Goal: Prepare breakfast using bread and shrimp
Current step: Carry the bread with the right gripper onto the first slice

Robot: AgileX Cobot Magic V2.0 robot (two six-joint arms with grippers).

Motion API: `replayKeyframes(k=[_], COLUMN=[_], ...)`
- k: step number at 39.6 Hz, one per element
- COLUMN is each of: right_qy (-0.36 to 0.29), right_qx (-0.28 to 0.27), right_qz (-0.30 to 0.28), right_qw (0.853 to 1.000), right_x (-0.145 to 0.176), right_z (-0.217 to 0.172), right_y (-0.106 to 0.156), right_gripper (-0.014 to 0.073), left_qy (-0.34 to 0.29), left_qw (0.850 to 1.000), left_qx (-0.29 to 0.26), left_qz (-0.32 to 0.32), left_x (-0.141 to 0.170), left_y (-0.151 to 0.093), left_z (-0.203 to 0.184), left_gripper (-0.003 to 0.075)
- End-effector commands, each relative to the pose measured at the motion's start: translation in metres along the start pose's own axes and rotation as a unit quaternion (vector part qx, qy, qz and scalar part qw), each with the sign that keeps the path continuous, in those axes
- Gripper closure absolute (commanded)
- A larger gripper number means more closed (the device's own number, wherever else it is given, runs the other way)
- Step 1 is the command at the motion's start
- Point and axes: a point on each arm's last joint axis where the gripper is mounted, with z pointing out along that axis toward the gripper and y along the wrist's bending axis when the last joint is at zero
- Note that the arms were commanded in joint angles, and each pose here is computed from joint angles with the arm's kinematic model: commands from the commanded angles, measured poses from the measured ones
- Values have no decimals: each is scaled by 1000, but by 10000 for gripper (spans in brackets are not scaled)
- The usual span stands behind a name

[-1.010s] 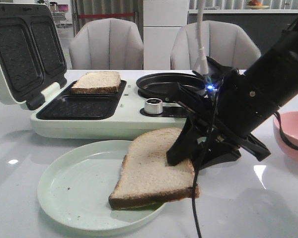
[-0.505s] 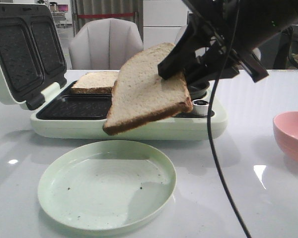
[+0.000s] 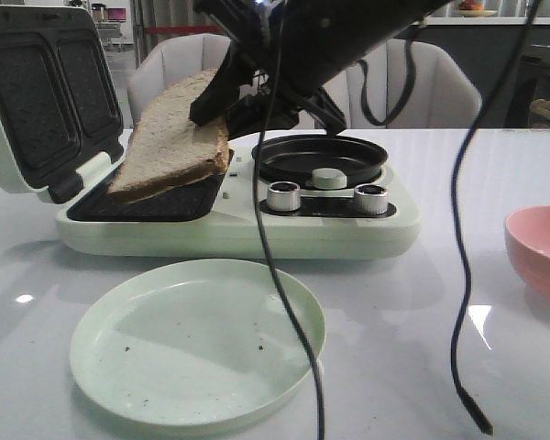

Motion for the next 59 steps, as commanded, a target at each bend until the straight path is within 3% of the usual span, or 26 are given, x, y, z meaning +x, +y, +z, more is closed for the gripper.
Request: replayKeyframes(k=[1,11,14,20,23,39,48,59], right_qy=[-43,-30,-26,-24,-24,-39,-39,-30], right_qx=[-41,-58,-60,-61,-62,-47,-28,71], right_qz=[-6,13,20,23,22,8,-47,-115], right_qw=[998,998,998,998,998,998,998,990], right_x=[-28,-36,-35,-34,-35,-30,-34,-46], right_z=[-4,33,37,40,40,49,46,2], right_y=[20,3,0,-2,-1,10,19,35], right_gripper=[516,483,393,106,50,109,109,109], left_qy=[-52,-52,-52,-52,-52,-52,-48,-46], left_qw=[999,999,999,999,999,999,999,999], left_qx=[10,10,10,10,10,10,9,9], left_qz=[0,0,0,0,0,0,0,0], left_x=[-14,-14,-14,-14,-14,-14,-13,-13], left_y=[-2,-2,-2,-2,-2,-2,-2,-2], left_z=[-7,-7,-7,-7,-7,-7,-7,-7], left_gripper=[284,284,284,284,284,284,284,284])
